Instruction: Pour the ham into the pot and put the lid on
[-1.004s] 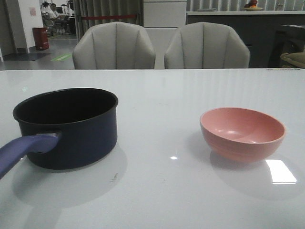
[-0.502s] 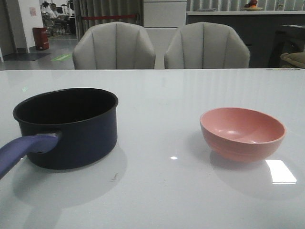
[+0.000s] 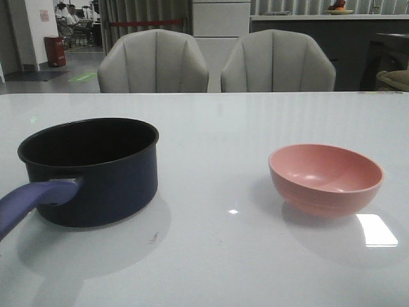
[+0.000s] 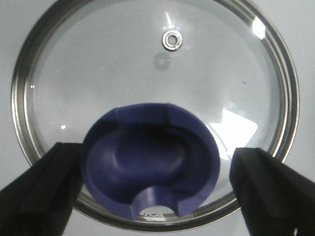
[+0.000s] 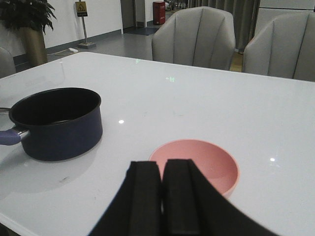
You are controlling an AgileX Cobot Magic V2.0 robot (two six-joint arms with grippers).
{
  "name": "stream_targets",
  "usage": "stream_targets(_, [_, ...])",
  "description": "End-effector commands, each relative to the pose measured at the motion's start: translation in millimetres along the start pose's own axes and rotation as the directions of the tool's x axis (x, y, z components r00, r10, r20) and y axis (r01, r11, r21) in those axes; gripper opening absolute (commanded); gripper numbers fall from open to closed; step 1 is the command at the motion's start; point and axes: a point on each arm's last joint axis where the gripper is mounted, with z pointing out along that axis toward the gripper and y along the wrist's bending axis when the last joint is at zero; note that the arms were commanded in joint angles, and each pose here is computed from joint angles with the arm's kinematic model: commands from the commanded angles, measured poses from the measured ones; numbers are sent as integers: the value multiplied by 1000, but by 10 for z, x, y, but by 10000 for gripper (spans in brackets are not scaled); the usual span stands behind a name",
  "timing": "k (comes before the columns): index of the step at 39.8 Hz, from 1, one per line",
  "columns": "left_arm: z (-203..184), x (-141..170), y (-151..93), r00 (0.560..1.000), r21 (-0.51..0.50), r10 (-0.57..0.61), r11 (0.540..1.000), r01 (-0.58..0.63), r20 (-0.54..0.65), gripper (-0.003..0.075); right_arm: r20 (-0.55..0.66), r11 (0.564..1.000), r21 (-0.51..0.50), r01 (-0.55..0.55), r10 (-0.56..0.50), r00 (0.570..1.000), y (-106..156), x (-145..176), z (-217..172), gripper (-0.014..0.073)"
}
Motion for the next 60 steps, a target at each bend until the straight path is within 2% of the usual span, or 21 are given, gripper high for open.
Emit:
stream_targets(1, [-185, -40, -17, 997, 29, -9, 1000, 7, 72, 606, 83, 1000, 23, 1, -2, 997, -15, -141, -9, 161])
stream_targets(12, [-172, -61, -23, 996, 34, -10, 999, 7, 89, 580, 83, 1000, 23, 1, -2, 997, -15, -141, -9, 161])
stream_targets(14, [-172, -61, -23, 996, 34, -10, 999, 7, 88, 551, 83, 1000, 23, 1, -2, 997, -15, -141, -9, 161])
stream_targets(22, [-173, -71, -25, 995, 37, -10, 999, 6, 100, 347, 83, 1000, 23, 1, -2, 997, -15, -141, -9, 161])
stream_targets(27, [-173, -74, -26, 995, 37, -10, 999, 6, 102, 277, 83, 1000, 23, 1, -2, 997, -15, -141, -9, 161])
stream_targets(51, [-226, -60, -22, 993, 39, 4, 999, -8, 114, 277, 83, 1000, 23, 1, -2, 997, -15, -141, -9, 161])
stream_targets(60, [-543, -113, -33, 972, 66, 1, 998, -17, 233, 277, 83, 1000, 23, 1, -2, 997, -15, -141, -9, 161])
